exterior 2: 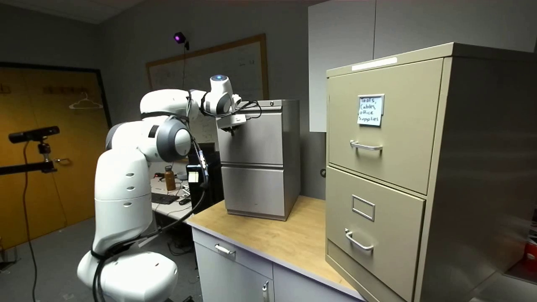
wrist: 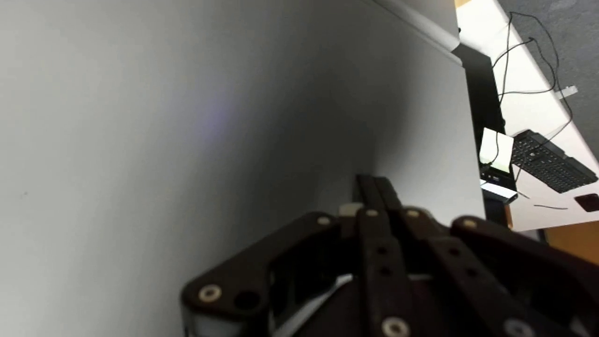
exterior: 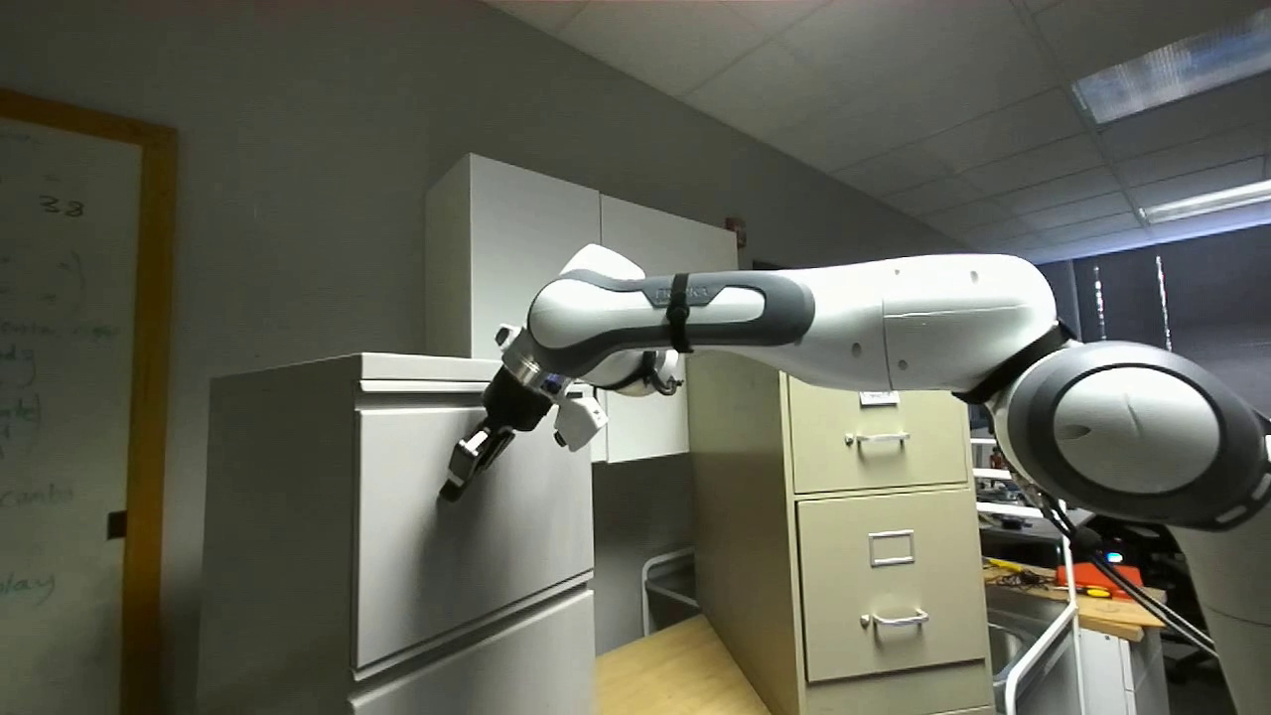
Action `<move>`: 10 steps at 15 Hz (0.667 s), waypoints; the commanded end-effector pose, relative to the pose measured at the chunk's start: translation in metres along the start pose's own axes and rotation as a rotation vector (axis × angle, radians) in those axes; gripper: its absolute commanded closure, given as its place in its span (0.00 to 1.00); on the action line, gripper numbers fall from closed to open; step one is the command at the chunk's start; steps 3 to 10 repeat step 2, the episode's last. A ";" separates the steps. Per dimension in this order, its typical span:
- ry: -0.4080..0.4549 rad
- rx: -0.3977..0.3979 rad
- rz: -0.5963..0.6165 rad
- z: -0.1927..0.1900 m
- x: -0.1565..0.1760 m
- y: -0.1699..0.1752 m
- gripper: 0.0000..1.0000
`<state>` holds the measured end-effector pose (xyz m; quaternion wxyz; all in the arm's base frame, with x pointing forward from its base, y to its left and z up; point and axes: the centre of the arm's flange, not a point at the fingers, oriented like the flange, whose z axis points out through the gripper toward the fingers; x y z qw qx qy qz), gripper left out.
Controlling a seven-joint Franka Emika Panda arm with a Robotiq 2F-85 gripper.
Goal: Close the top drawer on the left filing cabinet
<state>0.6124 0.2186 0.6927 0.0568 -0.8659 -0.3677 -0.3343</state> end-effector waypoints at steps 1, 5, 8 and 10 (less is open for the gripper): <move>-0.018 -0.004 0.001 0.012 0.029 0.011 0.97; -0.029 -0.005 0.003 0.013 0.029 0.012 0.97; -0.029 -0.005 0.003 0.013 0.029 0.012 0.97; -0.029 -0.005 0.003 0.013 0.029 0.012 0.97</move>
